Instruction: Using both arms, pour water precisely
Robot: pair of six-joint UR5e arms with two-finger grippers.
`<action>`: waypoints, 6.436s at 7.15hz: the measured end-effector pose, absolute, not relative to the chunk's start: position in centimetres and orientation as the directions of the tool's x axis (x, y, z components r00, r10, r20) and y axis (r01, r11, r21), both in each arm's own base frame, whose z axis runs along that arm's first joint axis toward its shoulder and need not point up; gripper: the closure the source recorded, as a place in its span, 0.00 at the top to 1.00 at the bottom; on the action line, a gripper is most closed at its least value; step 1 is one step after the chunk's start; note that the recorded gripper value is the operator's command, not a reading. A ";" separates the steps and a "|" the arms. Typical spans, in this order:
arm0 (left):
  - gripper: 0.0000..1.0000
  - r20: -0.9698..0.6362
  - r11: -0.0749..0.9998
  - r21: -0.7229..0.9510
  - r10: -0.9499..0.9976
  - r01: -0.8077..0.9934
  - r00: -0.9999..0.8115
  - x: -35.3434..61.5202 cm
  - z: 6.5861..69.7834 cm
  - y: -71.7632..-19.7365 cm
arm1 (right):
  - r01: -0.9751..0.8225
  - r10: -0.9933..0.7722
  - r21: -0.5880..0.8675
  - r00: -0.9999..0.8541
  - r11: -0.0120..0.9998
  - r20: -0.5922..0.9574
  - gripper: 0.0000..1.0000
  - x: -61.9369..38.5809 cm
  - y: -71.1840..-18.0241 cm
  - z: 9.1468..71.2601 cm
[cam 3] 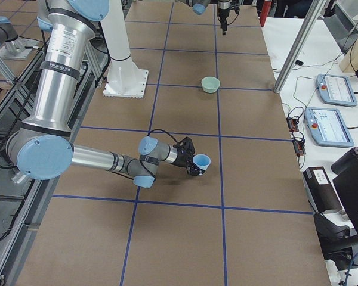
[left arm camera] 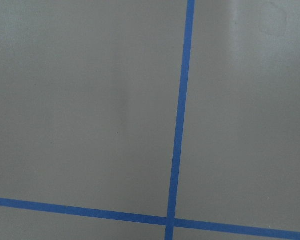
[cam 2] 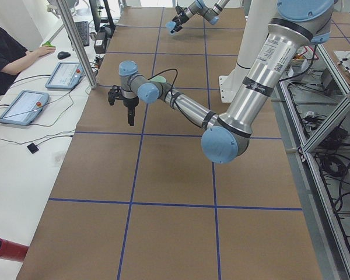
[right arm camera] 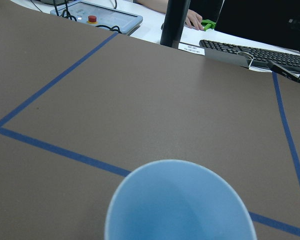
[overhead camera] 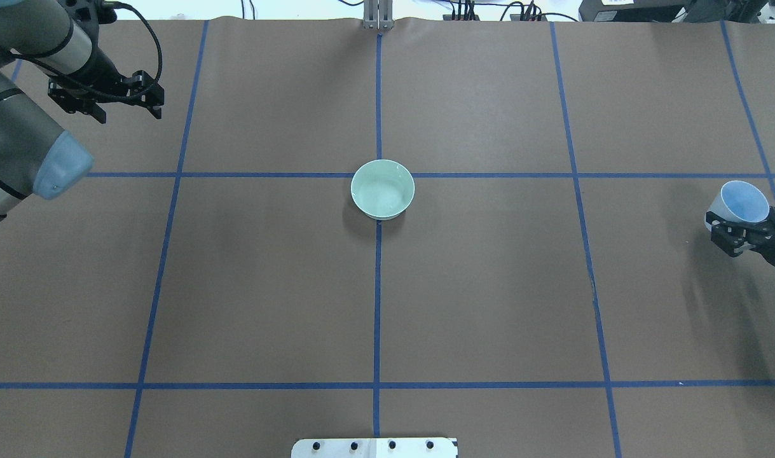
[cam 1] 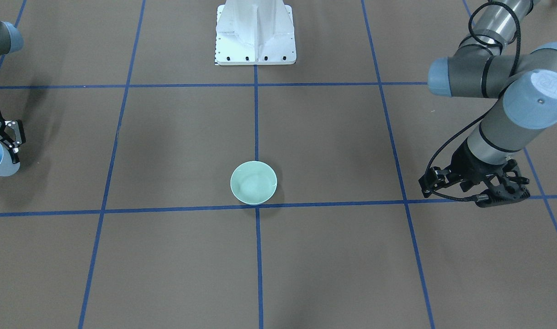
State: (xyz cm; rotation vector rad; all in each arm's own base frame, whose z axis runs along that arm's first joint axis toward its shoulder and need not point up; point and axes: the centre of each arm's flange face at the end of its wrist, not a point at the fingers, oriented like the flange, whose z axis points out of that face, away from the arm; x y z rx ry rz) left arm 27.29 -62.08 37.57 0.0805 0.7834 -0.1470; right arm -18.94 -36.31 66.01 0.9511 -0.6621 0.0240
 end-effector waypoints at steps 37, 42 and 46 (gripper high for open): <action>0.42 -0.844 0.996 -0.032 -0.073 0.087 0.532 58.5 21.1 -55.0 | 0.130 -0.224 0.191 0.738 0.973 0.636 0.99 -0.9 -56.8 60.6; 0.00 -0.845 0.988 -0.074 -0.134 0.136 0.517 59.2 22.5 -55.8 | 0.126 -0.216 0.183 0.728 0.975 0.650 0.99 -0.9 -56.5 60.9; 0.00 -0.866 0.977 -0.159 -0.206 0.140 0.456 48.0 22.2 -59.8 | 0.107 -0.191 0.163 0.696 0.981 0.692 0.99 -0.2 -55.9 61.2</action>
